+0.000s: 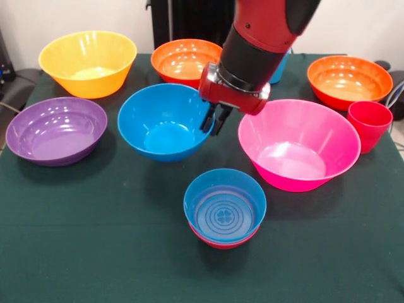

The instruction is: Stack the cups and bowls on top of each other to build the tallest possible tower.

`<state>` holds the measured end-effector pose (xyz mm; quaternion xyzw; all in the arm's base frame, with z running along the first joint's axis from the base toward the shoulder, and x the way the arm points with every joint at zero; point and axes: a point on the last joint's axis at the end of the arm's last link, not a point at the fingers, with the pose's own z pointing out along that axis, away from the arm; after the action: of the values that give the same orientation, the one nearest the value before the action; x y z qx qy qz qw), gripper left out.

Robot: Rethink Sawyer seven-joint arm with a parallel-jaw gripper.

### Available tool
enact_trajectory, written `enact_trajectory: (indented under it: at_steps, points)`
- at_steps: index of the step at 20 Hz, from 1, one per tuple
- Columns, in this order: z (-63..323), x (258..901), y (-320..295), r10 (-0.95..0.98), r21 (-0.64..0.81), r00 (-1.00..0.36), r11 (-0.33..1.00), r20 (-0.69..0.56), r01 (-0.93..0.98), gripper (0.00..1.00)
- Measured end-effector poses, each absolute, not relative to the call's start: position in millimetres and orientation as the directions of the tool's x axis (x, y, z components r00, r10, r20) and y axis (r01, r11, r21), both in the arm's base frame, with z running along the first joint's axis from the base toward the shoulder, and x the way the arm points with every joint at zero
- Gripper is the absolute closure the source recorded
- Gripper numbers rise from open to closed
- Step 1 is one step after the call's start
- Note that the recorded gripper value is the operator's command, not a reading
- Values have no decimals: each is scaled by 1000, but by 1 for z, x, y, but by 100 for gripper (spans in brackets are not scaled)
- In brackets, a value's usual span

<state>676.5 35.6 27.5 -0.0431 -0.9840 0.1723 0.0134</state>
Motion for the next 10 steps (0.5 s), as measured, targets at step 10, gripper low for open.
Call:
enact_trajectory:
  at_steps: [10]
  points:
    - [52,754,35,161,-399,-986,908,44,130,100]
